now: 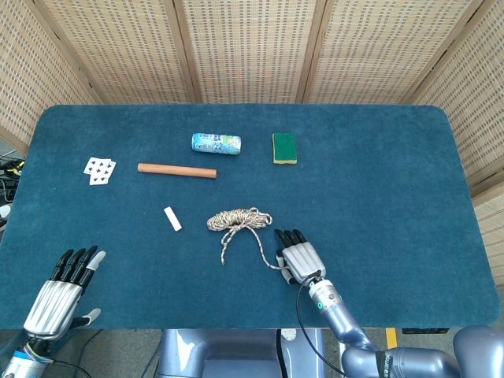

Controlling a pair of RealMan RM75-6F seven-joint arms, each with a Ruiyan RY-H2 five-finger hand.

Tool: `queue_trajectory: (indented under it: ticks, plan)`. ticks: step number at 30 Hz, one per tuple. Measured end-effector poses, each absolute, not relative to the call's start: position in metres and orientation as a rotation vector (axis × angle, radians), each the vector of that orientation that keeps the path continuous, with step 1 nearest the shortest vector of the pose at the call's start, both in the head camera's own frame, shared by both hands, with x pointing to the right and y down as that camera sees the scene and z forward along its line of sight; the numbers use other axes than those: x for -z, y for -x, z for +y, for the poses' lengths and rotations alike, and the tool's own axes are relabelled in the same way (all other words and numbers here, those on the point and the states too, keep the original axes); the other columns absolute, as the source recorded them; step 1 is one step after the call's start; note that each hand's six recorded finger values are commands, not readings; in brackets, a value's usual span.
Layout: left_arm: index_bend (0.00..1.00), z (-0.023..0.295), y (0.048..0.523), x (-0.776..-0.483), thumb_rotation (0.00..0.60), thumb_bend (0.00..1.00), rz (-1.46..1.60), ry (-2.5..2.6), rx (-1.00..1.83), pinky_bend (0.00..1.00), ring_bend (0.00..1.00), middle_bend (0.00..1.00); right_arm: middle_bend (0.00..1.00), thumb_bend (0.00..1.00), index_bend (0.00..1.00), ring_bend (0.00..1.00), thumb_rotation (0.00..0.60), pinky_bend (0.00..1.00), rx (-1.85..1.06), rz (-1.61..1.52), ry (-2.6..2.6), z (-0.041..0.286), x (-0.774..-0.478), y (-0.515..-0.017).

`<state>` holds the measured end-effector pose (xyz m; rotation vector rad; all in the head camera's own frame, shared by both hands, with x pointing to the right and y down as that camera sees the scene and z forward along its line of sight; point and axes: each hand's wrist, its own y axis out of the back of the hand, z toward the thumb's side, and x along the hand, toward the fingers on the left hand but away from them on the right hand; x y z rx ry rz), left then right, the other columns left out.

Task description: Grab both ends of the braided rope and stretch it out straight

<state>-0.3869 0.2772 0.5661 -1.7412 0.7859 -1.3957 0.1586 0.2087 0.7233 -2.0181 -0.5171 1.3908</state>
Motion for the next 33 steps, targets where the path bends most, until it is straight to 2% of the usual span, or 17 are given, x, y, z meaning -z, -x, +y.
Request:
queue_trajectory:
  ticks: [5, 13, 21, 24, 29, 33]
  plan:
    - [0.00, 0.277, 0.387, -0.566, 0.600, 0.00, 0.787, 1.739, 1.397, 0.00, 0.00, 0.00, 0.00, 0.50, 0.60, 0.00, 0.600, 0.00, -1.384, -0.511, 2.007, 0.208, -0.723, -0.157]
    - [0.00, 0.274, 0.381, -0.571, 0.600, 0.00, 0.756, 1.747, 1.377, 0.00, 0.00, 0.00, 0.00, 0.49, 0.63, 0.00, 0.600, 0.00, -1.338, -0.503, 1.969, 0.204, -0.717, -0.157]
    - [0.00, 0.239, 0.344, -0.588, 0.600, 0.00, 0.676, 1.708, 1.239, 0.00, 0.00, 0.00, 0.00, 0.49, 0.63, 0.00, 0.600, 0.00, -1.250, -0.469, 1.850, 0.192, -0.707, -0.161]
    - [0.08, 0.225, 0.325, -0.597, 0.600, 0.02, 0.633, 1.673, 1.151, 0.00, 0.00, 0.00, 0.00, 0.49, 0.63, 0.00, 0.600, 0.00, -1.231, -0.441, 1.796, 0.187, -0.706, -0.165]
    - [0.31, 0.203, 0.284, -0.625, 0.600, 0.11, 0.503, 1.641, 0.971, 0.00, 0.00, 0.00, 0.00, 0.49, 0.63, 0.00, 0.600, 0.00, -1.220, -0.421, 1.763, 0.183, -0.706, -0.168]
    - [0.34, 0.191, 0.248, -0.650, 0.600, 0.14, 0.394, 1.636, 0.868, 0.00, 0.00, 0.00, 0.00, 0.49, 0.64, 0.00, 0.600, 0.00, -1.216, -0.417, 1.766, 0.182, -0.707, -0.169]
